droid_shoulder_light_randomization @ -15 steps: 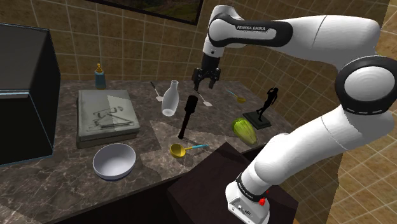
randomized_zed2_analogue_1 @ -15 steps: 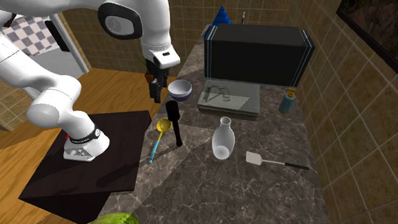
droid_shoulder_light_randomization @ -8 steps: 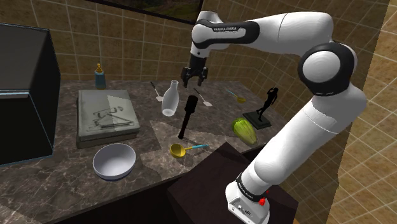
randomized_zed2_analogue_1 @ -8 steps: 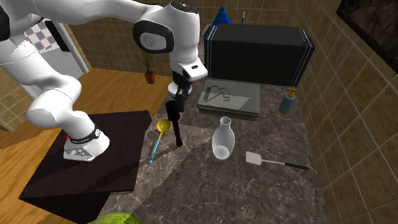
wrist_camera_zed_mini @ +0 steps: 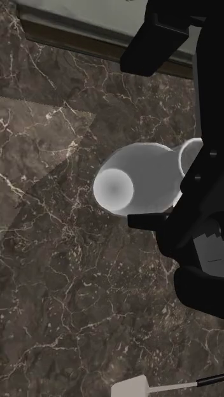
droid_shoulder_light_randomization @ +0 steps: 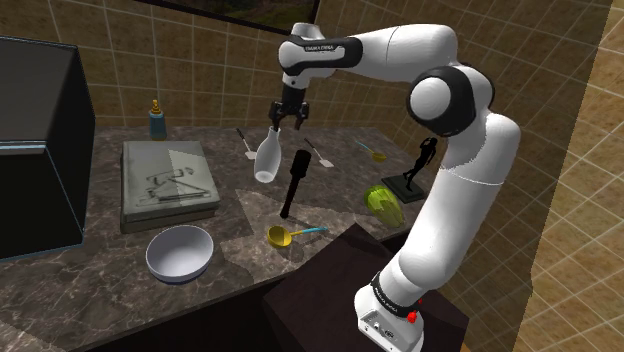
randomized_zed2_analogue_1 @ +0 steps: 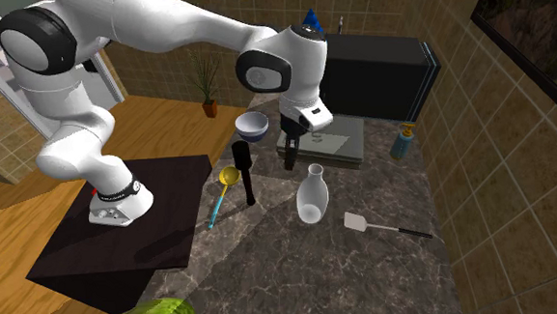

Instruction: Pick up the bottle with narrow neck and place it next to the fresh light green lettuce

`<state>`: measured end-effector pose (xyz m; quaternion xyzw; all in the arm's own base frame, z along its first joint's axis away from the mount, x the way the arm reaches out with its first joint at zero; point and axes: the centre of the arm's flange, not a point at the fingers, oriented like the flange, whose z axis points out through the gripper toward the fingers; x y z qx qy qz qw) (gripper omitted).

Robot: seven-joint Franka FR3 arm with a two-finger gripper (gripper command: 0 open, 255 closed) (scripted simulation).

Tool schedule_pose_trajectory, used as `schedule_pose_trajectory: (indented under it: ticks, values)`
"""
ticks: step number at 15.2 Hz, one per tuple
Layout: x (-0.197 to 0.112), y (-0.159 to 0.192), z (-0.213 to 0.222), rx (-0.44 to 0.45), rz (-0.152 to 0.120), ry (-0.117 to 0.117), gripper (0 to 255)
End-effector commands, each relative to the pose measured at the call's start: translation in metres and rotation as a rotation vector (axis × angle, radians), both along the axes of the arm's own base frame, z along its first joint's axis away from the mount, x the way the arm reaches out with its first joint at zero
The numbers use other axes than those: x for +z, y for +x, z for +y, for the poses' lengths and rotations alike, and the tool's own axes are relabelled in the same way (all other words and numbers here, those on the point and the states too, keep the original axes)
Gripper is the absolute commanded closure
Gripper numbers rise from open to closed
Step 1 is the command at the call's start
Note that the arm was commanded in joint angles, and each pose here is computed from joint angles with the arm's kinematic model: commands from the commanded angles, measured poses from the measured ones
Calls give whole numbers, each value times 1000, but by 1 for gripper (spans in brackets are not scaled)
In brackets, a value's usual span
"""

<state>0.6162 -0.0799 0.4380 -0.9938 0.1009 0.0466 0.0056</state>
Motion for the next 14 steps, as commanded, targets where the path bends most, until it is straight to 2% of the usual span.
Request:
schedule_pose_trajectory:
  ticks: [1, 6, 14]
  values:
    - [-10, 26, -6, 0, -4, -1, 0]
    - [-30, 77, -18, -2, -10, -4, 0]
    - [-70, 74, -18, -2, -10, -4, 0]
